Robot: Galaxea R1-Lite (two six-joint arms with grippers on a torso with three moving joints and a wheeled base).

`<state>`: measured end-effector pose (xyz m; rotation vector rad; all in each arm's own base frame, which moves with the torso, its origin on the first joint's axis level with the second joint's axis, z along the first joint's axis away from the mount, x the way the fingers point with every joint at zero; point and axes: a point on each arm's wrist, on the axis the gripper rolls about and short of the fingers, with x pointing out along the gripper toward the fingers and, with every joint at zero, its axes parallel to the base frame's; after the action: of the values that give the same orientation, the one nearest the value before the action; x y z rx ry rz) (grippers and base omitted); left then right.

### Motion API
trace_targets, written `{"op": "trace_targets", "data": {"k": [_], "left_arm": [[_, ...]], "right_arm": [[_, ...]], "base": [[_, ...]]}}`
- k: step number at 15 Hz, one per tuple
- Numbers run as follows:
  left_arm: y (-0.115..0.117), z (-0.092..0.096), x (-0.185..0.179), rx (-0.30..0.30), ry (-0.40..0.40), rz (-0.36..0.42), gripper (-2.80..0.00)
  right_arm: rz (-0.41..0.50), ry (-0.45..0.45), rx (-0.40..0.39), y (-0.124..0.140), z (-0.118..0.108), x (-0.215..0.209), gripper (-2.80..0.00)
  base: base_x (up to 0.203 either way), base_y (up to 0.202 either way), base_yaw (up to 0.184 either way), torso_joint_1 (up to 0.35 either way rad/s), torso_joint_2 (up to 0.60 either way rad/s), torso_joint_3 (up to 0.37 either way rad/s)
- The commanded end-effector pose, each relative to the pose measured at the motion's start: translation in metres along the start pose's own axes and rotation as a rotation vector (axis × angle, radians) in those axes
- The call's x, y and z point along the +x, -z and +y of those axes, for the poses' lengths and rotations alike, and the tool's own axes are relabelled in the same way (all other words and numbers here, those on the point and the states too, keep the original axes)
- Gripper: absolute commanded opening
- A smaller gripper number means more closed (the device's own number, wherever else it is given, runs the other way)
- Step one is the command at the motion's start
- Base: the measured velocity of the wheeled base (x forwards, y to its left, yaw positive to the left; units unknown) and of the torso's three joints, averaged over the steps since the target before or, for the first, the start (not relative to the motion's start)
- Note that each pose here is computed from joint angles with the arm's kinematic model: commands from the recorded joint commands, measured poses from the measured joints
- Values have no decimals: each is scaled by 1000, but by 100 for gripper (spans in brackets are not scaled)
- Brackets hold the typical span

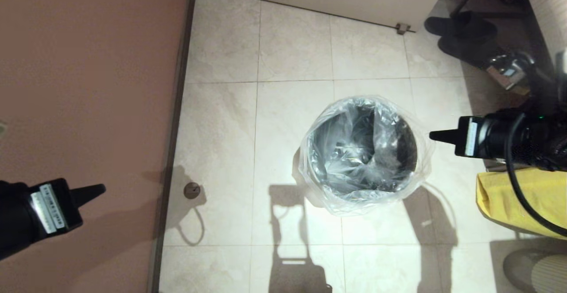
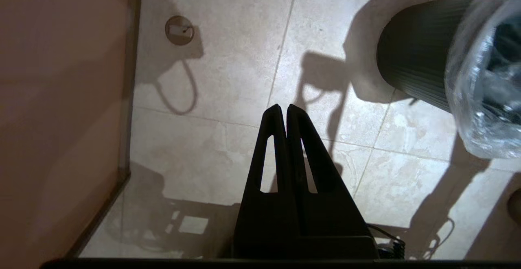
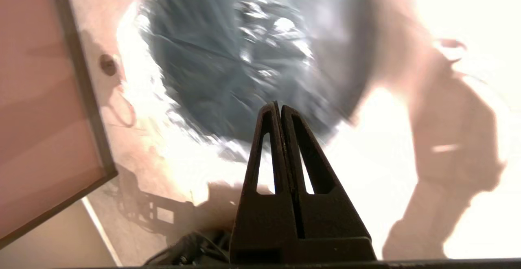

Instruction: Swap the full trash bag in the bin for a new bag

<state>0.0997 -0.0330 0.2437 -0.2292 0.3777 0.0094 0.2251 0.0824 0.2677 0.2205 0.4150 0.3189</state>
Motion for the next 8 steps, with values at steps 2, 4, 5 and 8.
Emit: {"op": "trace_targets", "data": {"k": [2, 4, 5, 8], "left_arm": [[1, 4, -17, -3, 87, -32, -280], [5, 7, -21, 42, 100, -37, -280], [5, 9, -27, 71, 94, -65, -280], [2, 20, -44, 50, 21, -218, -280]], "right_arm": [[-90, 51, 15, 12, -10, -54, -280], [-139, 139, 34, 18, -22, -73, -280], [-176, 163, 44, 19, -25, -86, -280], [-259, 209, 56, 27, -30, -118, -280]], "base": [[0, 0, 0, 0, 0, 0], [0, 0, 0, 0, 0, 0], [0, 0, 0, 0, 0, 0], [0, 0, 0, 0, 0, 0]]}}
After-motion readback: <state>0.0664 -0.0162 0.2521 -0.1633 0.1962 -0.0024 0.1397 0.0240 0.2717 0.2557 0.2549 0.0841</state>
